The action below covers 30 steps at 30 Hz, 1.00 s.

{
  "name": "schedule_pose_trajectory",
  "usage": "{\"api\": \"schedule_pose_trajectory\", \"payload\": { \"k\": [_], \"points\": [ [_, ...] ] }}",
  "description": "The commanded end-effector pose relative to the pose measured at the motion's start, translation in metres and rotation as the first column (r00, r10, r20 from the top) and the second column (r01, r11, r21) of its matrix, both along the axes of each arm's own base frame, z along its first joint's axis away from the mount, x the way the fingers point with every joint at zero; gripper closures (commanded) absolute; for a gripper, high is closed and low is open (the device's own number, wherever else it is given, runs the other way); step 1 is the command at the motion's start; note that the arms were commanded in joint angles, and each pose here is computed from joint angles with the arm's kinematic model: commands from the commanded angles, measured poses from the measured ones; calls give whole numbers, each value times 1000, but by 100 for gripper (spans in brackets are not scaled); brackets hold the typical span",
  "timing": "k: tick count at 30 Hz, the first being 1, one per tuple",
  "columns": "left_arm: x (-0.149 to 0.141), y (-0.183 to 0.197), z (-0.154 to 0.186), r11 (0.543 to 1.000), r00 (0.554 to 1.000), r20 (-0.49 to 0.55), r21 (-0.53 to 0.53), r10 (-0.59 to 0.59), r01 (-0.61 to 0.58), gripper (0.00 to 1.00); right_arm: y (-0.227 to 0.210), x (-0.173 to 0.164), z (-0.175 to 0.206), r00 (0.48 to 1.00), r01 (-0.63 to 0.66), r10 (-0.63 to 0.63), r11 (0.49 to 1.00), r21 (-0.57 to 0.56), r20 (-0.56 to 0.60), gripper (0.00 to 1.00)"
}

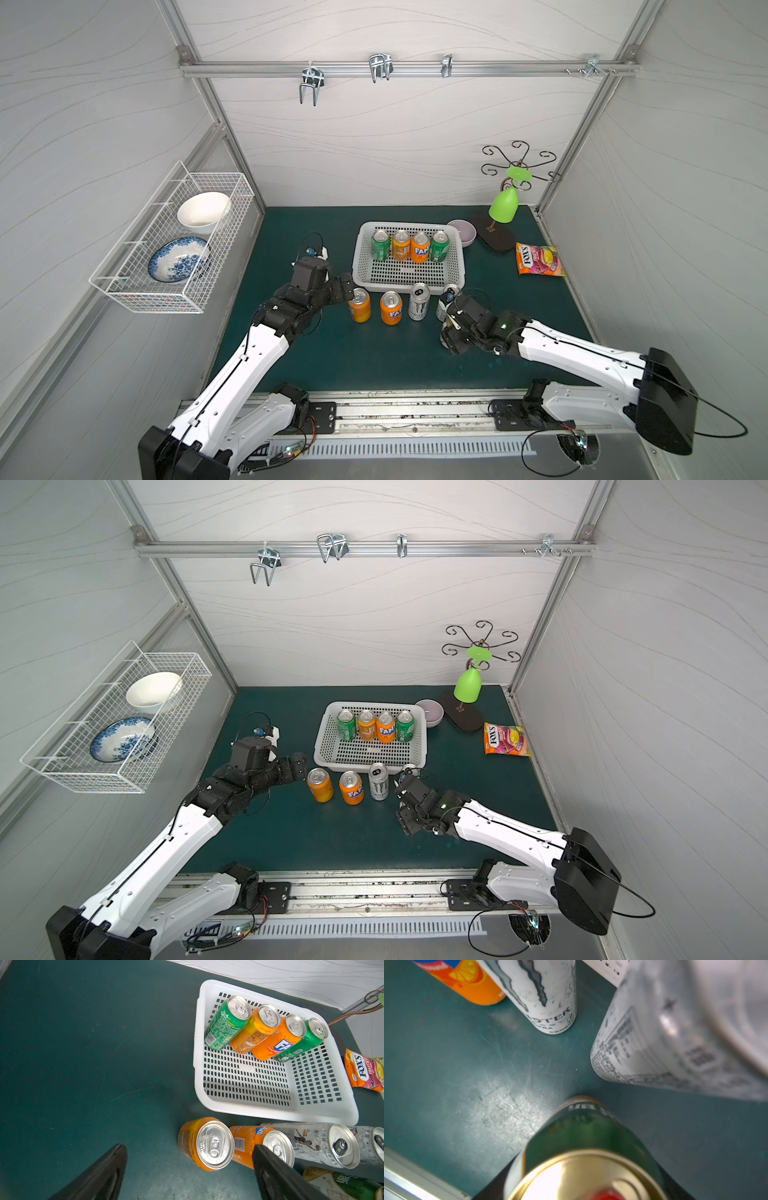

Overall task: Take out the drinks from the basket
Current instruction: Place the drink at the center of the board, then pick up the drink from the basket.

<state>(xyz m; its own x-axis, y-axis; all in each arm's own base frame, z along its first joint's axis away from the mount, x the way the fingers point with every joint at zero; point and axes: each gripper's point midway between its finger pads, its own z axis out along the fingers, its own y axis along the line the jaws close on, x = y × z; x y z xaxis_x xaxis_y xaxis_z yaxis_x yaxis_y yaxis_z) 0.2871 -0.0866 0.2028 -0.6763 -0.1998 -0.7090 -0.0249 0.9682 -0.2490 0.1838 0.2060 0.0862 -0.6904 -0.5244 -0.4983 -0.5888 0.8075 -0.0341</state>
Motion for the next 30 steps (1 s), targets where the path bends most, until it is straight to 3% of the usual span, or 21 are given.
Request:
{"api": "schedule_pose_trajectory", "payload": {
  "k": [1, 10, 16, 21, 26, 30],
  "points": [
    [13, -5, 29, 999, 997, 76, -32, -6, 9, 1, 8, 6, 10, 999, 21, -22, 998, 58, 28, 22],
    [23, -17, 36, 998, 996, 75, -47, -46, 50, 2, 2, 7, 18, 998, 33, -36, 998, 58, 46, 14],
    [39, -34, 39, 991, 992, 44, -46, -121, 123, 2, -8, 10, 47, 994, 36, -42, 998, 57, 96, 1],
    [57, -53, 34, 979, 979, -37, -27, -202, 201, 2, -16, 11, 76, 994, 25, -34, 995, 95, 102, 1],
    [78, -73, 34, 954, 952, -125, 78, -279, 290, 2, -21, 9, 108, 995, -41, 24, 983, 181, 99, 1],
    [100, -85, 27, 931, 938, -185, 168, -293, 324, 2, -36, 11, 129, 994, -23, -1, 976, 217, 111, 1]
  ]
}}
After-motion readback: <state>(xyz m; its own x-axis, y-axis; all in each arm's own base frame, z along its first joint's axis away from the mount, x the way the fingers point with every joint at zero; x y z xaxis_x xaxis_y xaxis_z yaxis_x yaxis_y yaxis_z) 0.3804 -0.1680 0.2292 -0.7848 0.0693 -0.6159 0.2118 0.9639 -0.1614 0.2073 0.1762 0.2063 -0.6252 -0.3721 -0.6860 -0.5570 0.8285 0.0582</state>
